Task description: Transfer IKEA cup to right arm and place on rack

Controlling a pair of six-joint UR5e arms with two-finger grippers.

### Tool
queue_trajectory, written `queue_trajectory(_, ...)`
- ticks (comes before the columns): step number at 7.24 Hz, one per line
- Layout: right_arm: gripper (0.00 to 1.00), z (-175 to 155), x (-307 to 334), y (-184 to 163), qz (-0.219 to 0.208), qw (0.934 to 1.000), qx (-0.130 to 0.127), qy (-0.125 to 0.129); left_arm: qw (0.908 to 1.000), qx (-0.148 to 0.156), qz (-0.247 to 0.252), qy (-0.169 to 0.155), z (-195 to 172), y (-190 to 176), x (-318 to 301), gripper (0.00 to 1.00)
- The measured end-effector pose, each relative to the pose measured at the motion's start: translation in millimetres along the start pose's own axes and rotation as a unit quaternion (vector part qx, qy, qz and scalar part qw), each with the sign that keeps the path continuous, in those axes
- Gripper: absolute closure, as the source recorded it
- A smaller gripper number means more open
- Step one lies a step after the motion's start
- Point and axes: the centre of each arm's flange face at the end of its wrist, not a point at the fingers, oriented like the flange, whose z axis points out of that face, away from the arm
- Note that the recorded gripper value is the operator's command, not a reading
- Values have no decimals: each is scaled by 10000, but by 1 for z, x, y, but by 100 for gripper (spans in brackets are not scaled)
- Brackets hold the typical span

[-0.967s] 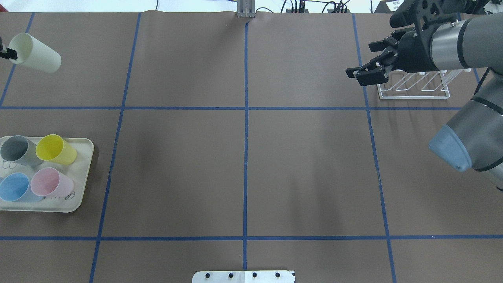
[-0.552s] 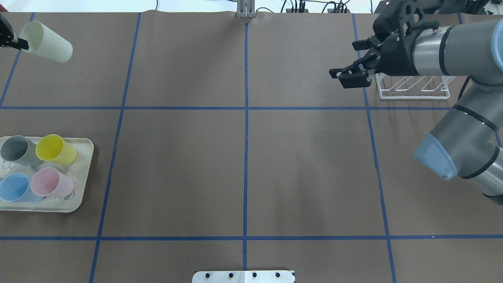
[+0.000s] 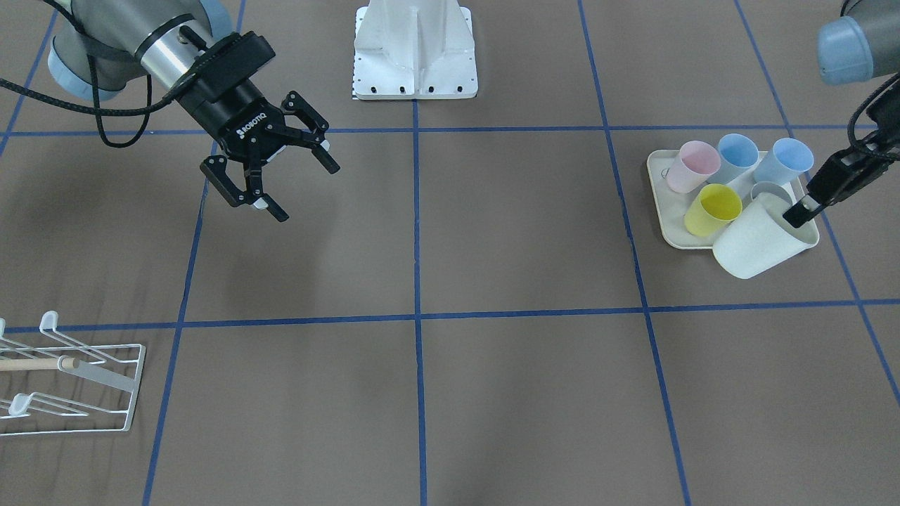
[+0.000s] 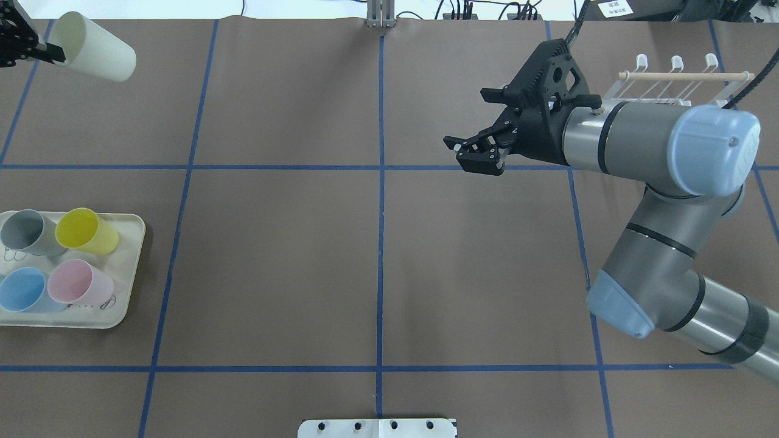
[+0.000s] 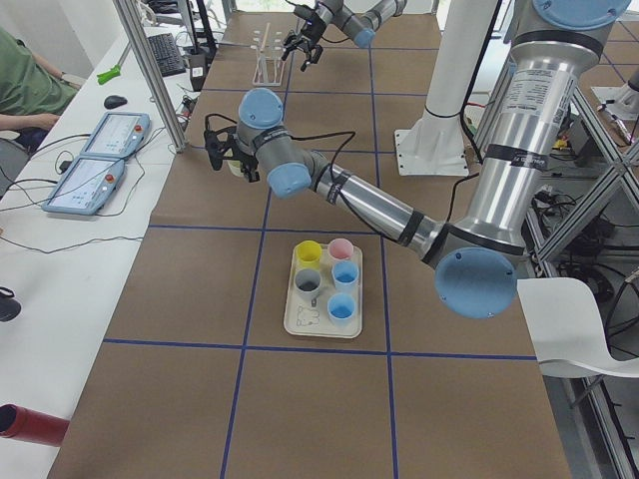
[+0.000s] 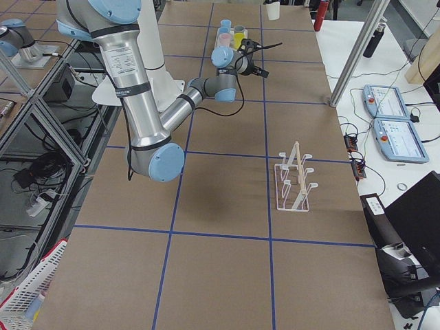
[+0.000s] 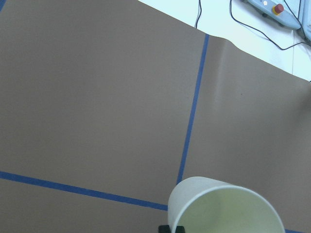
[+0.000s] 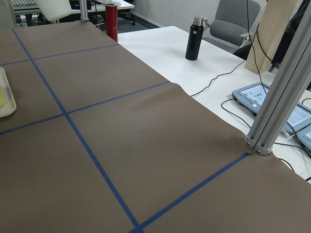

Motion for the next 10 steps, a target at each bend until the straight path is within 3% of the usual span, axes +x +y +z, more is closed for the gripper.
queue_trajectory(2,1,13,-32,-6,-14,9997,209,111,9999,-30,-75,59,0,6,10,100)
queue_trajectory(4,0,22,-67,-23,-1,9985,502,221,9986,-167,-478,139,9,19,31,100)
queue_trajectory(7,1,42,-119,-58,-255,9959,873,-6,9931,-485,-1049,202,31,43,66,100)
queue_trajectory(10,1,62,-122,-57,-164,9819,1878,-185,9827,-1501,-1054,271,53,86,114,100)
